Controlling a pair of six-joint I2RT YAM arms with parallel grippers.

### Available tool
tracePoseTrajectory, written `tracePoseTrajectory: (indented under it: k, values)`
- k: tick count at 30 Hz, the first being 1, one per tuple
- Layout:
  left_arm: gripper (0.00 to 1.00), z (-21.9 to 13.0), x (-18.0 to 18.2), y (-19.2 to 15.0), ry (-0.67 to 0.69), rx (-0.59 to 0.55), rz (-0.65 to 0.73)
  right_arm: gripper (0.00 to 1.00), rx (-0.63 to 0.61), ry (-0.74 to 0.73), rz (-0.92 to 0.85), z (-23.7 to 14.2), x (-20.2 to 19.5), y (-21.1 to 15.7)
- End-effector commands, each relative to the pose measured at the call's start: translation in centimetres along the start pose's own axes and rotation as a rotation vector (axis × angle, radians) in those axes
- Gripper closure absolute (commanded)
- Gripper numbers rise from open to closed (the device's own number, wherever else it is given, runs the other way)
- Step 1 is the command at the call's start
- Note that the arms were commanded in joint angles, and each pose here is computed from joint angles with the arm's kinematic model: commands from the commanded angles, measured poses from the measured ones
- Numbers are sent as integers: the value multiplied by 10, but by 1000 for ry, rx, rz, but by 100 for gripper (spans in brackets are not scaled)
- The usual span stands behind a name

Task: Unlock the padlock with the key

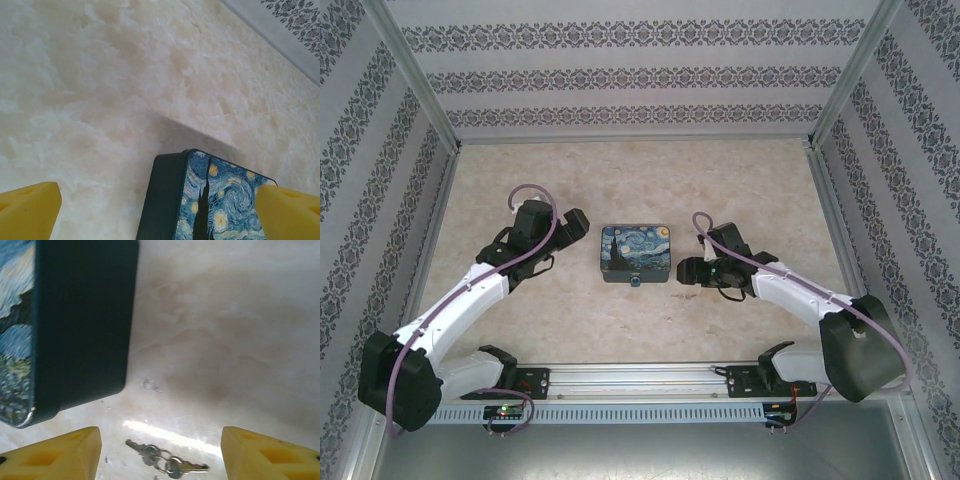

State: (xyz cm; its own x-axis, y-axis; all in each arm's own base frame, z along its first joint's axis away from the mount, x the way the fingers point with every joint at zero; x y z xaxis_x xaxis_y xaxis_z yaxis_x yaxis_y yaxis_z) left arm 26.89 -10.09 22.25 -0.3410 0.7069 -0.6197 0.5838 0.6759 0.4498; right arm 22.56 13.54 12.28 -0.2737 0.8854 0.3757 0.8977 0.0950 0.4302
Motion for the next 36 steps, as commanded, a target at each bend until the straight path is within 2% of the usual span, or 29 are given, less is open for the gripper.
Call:
tracePoseTrajectory:
  k: [1,5,16,36]
  values:
    - [1,1,4,-3,-10,20,-19,37,-3,-16,-53,10,3,-2]
    - [1,6,5,-6,-13,36,-32,41,23,-14,-79,20,8,-4]
    - [1,8,5,-7,-7,42,-43,43,63,-6,-72,36,11,-18]
    - [1,17,6,-8,1,48,-53,45,111,-47,-78,34,24,-61]
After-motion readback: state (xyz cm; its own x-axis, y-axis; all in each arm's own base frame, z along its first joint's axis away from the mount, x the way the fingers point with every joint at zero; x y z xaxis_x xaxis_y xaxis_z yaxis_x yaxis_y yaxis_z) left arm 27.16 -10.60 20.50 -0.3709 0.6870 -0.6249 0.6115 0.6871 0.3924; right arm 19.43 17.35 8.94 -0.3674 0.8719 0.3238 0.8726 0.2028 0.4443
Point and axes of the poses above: each hand's point on the last joint's axis, 136 mm out from that joint toward the fingers, its own z axis out along the fingers, its own x axis along the line the jaws close on, y = z × x, the point moved 8 cm from there along -z, back along the fingers, and after that the axes turned 10 degrees about -z, right-handed, at the moved point
